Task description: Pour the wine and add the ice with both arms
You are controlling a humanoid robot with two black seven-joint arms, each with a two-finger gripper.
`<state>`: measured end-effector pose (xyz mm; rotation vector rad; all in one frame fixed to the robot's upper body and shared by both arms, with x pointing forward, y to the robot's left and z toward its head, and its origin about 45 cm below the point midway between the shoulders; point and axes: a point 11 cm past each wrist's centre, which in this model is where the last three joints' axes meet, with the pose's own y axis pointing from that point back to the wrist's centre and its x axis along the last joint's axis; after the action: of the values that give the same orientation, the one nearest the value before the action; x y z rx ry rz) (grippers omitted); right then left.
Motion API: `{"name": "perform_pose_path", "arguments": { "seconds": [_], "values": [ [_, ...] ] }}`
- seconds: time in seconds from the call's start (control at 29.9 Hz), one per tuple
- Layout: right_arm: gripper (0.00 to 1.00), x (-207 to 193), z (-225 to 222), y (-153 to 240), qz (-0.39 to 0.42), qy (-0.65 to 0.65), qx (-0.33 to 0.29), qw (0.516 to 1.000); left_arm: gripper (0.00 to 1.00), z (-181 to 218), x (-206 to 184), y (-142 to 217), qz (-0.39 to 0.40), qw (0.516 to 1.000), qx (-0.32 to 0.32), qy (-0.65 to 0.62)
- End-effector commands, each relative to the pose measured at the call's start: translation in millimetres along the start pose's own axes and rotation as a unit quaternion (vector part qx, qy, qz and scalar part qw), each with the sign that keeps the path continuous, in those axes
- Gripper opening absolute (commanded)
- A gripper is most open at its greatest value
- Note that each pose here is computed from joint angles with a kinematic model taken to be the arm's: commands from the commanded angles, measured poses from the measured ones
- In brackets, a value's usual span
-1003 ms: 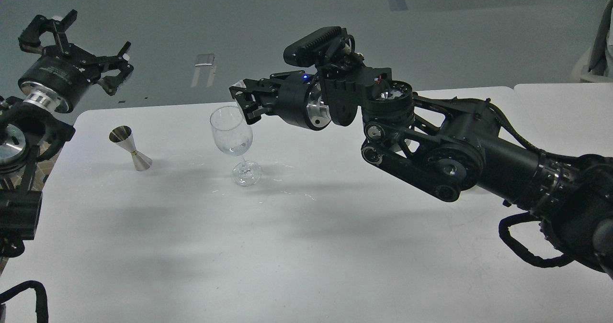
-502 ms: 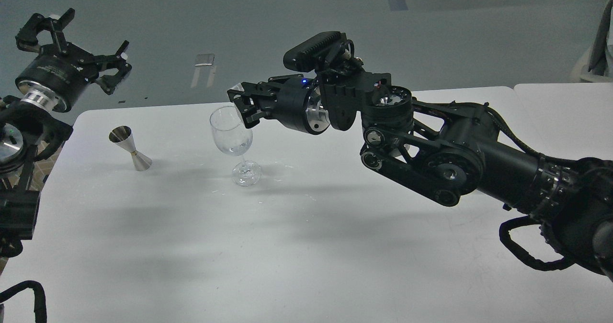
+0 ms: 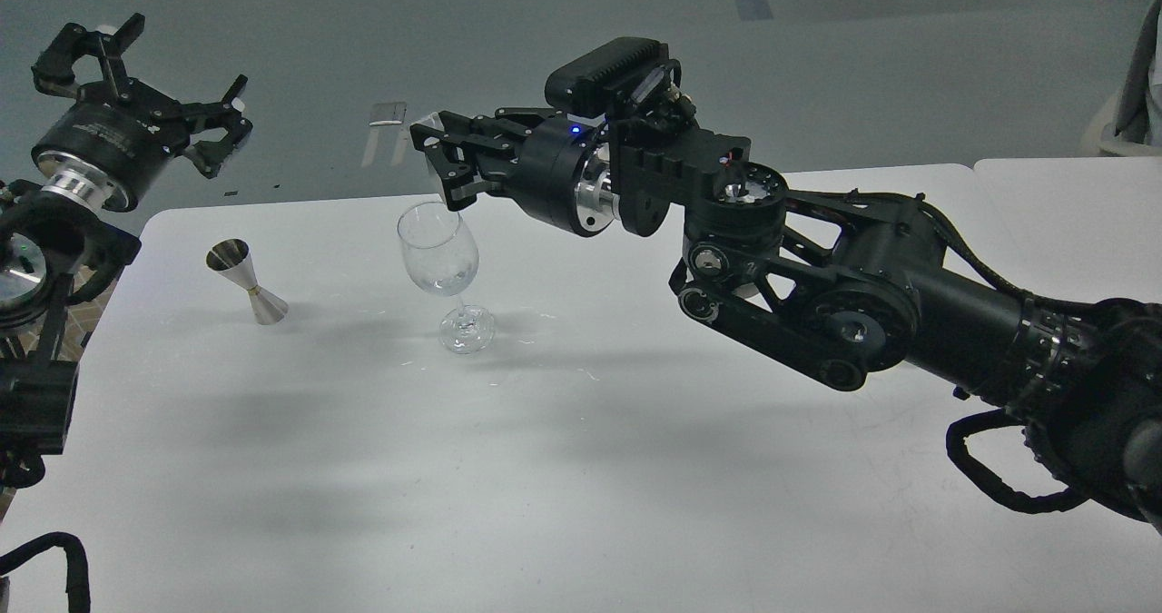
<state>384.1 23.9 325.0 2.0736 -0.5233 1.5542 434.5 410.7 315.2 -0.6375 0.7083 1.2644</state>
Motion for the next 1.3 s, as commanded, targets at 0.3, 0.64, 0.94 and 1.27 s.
{"name": "perform_pose_path", "arguments": {
  "seconds": [0.3, 0.64, 0.94, 1.27],
  "values": [
    [0.73, -22.1, 4.8, -2.3, -0.027, 0.012, -0.008, 1.000, 0.98, 5.3, -0.7, 1.5, -0.003, 1.000, -0.006, -0.002],
    [1.00, -2.2, -0.6, -0.5, 0.000, -0.001, 0.001, 1.000, 0.98, 8.7, -5.5, 2.1, -0.012, 1.000, -0.007, -0.007],
    [1.00, 13.7, -18.0, 4.0, 0.023, -0.006, 0.026, 0.999, 0.98, 10.1, -14.6, 1.4, -0.022, 1.000, -0.007, -0.013],
    [1.00, 42.3, 17.8, 30.8, 0.111, -0.122, -0.005, 0.986, 0.98, 4.8, -14.3, 0.0, -0.023, 1.000, -0.005, -0.008]
  ]
}}
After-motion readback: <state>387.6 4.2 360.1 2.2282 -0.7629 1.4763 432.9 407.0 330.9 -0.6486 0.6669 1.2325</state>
